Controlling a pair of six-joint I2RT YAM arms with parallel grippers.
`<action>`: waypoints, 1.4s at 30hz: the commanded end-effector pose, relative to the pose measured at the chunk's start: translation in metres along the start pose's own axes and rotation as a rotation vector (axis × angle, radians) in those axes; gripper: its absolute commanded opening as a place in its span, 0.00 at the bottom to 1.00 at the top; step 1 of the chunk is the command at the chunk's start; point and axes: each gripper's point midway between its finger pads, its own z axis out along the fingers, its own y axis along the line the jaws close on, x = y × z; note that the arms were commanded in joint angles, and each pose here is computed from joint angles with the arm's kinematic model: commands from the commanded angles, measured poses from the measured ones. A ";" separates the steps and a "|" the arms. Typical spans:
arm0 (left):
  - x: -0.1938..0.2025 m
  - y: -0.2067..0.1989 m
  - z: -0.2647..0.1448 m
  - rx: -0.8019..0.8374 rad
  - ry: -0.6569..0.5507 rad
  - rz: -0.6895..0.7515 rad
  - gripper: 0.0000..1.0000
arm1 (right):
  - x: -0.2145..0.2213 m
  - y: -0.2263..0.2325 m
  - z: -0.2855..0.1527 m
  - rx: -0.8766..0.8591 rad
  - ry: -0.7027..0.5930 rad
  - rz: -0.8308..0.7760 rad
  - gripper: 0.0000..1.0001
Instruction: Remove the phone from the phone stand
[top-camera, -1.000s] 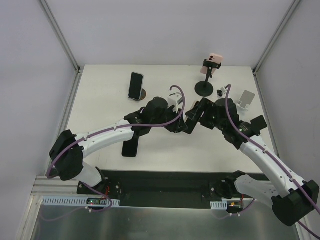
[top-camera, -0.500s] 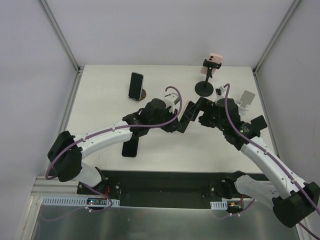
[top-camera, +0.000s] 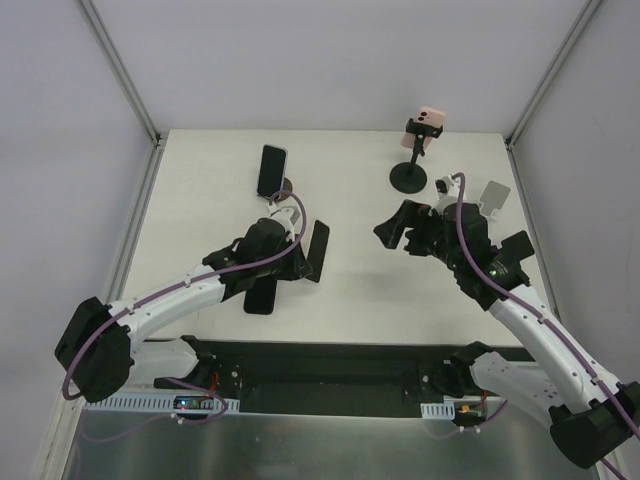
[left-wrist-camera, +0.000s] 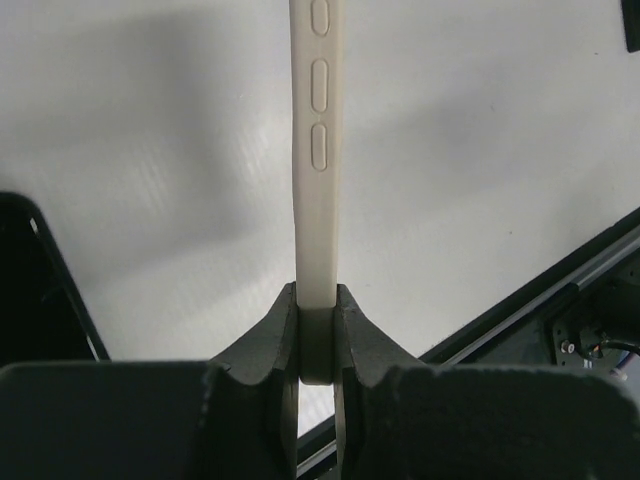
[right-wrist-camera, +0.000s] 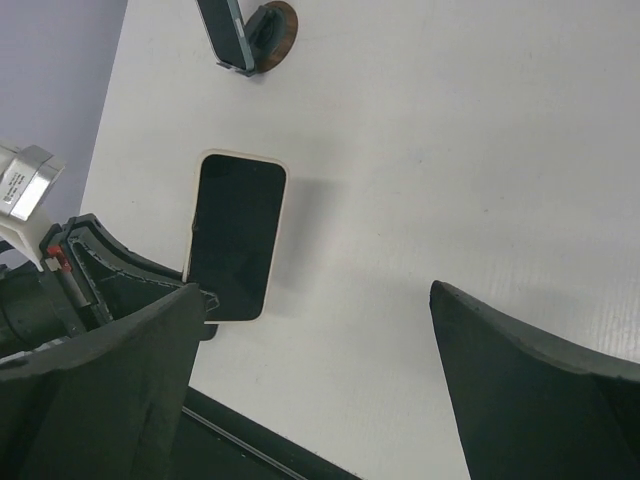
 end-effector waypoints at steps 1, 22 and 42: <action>0.002 0.007 -0.008 0.011 -0.039 -0.112 0.00 | 0.000 -0.005 -0.002 0.009 -0.017 -0.028 0.96; 0.060 0.045 -0.014 -0.065 0.088 -0.267 0.00 | 0.015 -0.013 0.002 0.018 0.021 -0.011 0.96; 0.074 0.052 -0.014 -0.094 0.135 -0.292 0.20 | 0.022 -0.014 0.006 0.011 0.039 -0.002 0.96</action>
